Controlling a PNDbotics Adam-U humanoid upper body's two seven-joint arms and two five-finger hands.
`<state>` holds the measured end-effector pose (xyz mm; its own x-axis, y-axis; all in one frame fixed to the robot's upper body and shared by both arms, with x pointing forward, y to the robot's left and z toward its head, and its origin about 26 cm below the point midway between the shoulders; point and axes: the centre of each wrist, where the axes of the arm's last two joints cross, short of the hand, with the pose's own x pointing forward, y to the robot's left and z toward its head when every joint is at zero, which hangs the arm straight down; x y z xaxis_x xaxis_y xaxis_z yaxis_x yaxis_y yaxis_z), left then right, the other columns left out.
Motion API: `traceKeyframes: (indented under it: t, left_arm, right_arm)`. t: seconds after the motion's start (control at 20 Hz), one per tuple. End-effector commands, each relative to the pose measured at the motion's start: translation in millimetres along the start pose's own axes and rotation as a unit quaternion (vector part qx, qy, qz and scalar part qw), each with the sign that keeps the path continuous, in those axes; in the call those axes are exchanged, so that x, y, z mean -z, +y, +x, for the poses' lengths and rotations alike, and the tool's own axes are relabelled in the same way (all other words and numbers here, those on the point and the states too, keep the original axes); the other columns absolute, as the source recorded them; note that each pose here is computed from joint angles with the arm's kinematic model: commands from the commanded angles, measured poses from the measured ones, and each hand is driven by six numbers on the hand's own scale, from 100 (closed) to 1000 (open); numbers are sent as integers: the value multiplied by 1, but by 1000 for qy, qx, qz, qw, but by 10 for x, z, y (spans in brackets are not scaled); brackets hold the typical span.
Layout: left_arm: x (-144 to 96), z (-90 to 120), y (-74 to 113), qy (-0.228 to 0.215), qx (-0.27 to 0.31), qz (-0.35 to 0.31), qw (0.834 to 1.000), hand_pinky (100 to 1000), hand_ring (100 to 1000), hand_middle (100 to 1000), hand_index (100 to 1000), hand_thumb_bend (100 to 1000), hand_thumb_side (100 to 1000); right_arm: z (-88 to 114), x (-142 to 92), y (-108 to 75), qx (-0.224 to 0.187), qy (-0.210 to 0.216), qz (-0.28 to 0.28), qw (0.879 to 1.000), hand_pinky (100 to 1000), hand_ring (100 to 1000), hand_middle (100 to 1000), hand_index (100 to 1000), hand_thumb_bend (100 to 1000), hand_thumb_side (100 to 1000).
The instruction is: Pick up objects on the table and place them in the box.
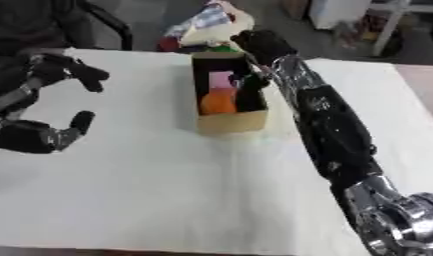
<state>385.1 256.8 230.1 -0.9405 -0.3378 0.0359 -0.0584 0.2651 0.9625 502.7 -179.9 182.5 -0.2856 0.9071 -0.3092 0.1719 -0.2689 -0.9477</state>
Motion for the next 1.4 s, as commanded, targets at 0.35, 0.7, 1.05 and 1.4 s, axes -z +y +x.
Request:
traceKeyframes:
  t: [0.35, 0.7, 1.05, 1.4]
  left_arm:
    - [-107, -16, 56, 18, 0, 19, 1000, 678, 610, 604, 885, 100, 405]
    - [-216, -25, -43, 44, -28, 45, 998, 665, 598, 598, 886, 100, 450]
    - [-306, 4, -184, 60, -78, 84, 992, 652, 584, 589, 888, 100, 518]
    - [-435, 52, -340, 82, -139, 129, 979, 643, 574, 580, 883, 100, 597]
  right_arm:
    - [-233, -91, -171, 42, -33, -112, 992, 819, 796, 900, 1000, 158, 514]
    - [-355, -422, -43, 178, -22, -225, 958, 762, 767, 885, 967, 100, 543]
    - [-273, -903, 122, 361, -19, -301, 882, 725, 744, 870, 945, 100, 583]
    - [-347, -1256, 265, 440, -21, -329, 835, 723, 742, 863, 927, 100, 621]
